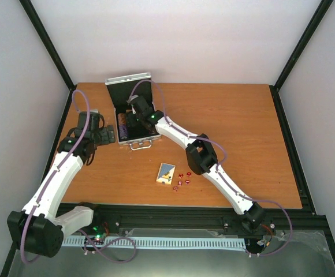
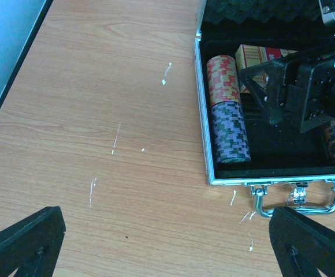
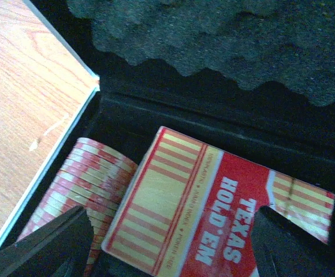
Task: Pack up texas hold em set
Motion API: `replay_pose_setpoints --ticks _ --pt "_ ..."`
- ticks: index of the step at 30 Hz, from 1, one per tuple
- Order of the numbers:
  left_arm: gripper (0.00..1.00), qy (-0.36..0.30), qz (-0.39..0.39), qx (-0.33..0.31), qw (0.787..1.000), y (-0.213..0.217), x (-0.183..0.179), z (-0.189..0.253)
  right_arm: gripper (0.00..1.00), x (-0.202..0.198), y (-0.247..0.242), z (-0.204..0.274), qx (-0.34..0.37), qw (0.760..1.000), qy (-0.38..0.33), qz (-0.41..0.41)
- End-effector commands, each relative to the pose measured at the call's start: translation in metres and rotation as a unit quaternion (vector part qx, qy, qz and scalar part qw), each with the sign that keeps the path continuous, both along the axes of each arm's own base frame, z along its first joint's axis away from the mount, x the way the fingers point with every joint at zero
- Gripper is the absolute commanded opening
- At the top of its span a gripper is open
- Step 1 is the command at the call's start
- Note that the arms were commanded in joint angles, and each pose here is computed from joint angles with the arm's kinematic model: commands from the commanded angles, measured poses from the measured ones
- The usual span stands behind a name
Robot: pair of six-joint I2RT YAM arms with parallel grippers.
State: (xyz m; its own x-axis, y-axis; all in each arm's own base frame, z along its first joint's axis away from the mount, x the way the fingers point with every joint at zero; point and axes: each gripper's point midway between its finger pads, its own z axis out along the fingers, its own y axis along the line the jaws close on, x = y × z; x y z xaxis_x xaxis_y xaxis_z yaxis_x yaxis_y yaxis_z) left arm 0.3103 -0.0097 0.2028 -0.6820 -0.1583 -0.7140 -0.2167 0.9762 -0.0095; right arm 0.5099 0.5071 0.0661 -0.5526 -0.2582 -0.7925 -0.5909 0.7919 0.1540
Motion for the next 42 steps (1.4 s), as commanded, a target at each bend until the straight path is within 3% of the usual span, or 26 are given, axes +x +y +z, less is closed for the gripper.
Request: replay_pose_setpoints --ticks 1,10,16,23,37,42 --pt "1.0 -0.01 0.0 -0.005 1.0 0.001 -0.004 0.006 0.77 -0.004 0.013 0.007 0.027 1.0 -0.005 -0.001" --pt "1.0 -0.01 -0.003 -0.019 1.0 -0.003 -0.003 0.006 0.77 0.007 -0.014 -0.038 0.002 0.995 0.038 -0.087" --pt "1.0 -0.013 -0.003 -0.021 1.0 -0.004 0.0 0.008 0.75 0.002 -0.045 -0.085 -0.021 0.983 0.123 -0.131" --pt "1.0 -0.005 0.003 -0.029 1.0 -0.004 -0.002 0.001 0.73 -0.014 -0.058 -0.101 -0.057 0.978 0.158 -0.119" --pt "1.0 -0.016 0.002 -0.049 0.999 -0.011 0.008 0.008 0.78 -0.041 -0.051 -0.026 -0.064 0.988 0.138 -0.009" --pt "1.0 -0.01 0.005 -0.039 0.999 -0.007 0.006 0.007 0.78 -0.064 -0.062 -0.027 -0.082 0.984 0.155 0.007"
